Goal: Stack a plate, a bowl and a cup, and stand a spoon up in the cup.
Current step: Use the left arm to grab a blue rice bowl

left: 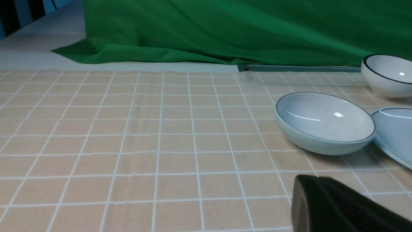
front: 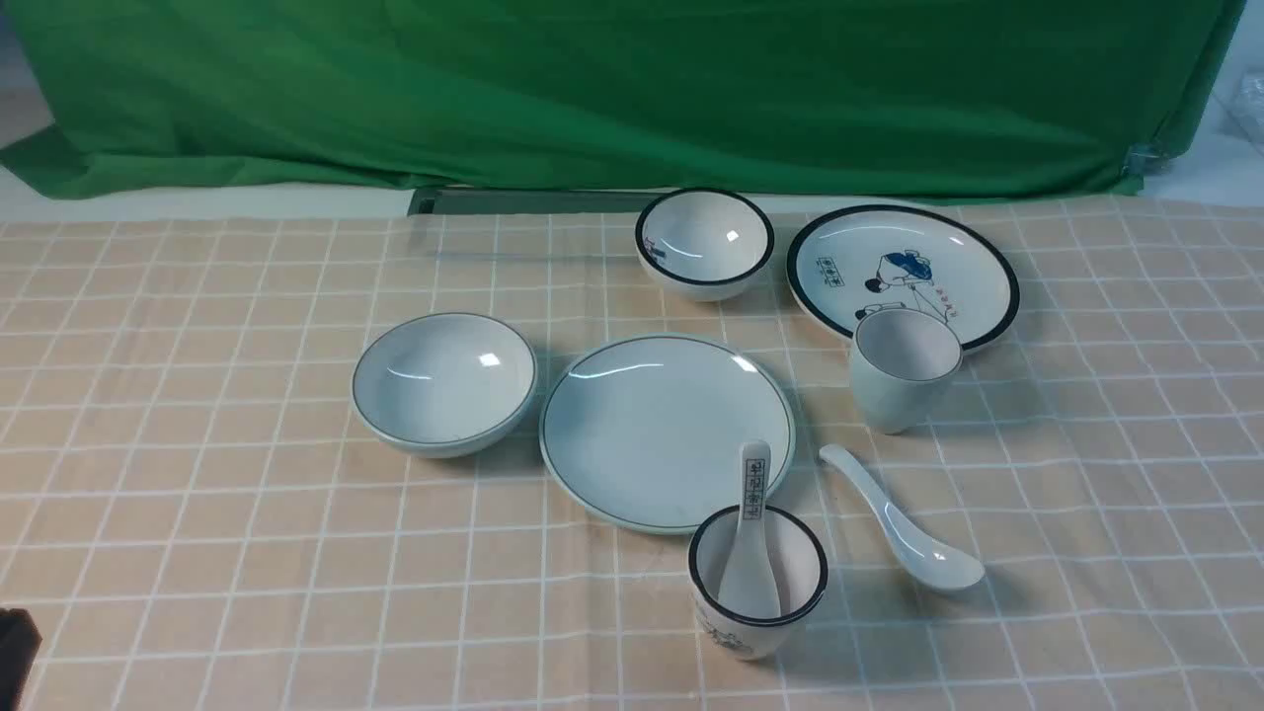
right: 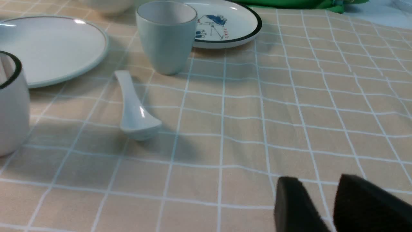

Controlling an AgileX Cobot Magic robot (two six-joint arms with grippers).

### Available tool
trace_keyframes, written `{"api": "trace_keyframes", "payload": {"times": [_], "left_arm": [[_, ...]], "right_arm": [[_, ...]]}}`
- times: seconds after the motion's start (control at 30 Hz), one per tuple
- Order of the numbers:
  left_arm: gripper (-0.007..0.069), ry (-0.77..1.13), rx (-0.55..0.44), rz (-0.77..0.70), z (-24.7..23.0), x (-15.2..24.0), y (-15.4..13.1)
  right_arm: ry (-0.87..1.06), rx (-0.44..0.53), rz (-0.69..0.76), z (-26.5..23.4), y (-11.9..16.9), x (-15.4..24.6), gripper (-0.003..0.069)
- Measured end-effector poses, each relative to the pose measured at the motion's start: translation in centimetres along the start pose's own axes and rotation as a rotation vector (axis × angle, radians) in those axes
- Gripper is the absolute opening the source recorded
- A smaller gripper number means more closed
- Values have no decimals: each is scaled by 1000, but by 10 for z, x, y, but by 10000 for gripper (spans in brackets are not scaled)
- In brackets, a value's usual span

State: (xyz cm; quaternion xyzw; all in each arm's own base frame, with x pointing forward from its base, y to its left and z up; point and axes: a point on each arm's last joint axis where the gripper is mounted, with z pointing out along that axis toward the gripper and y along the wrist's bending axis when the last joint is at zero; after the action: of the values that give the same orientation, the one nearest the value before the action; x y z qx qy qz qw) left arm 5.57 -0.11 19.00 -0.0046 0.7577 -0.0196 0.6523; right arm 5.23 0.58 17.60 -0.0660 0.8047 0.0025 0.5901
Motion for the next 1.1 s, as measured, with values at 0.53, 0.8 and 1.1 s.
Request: {"api": "trace_keyframes", "payload": {"times": [0.53,0.8,1.1], "left_arm": [[7,0,0,0,0,0,0],[7,-90,24,-119,0,-8,-2],[7,-339,77,-625,-5,-30,3]], "right_arm": [[0,0,0,0,0,0,239],[0,0,0,0,0,0,239],[0,0,0,0,0,0,239]]}}
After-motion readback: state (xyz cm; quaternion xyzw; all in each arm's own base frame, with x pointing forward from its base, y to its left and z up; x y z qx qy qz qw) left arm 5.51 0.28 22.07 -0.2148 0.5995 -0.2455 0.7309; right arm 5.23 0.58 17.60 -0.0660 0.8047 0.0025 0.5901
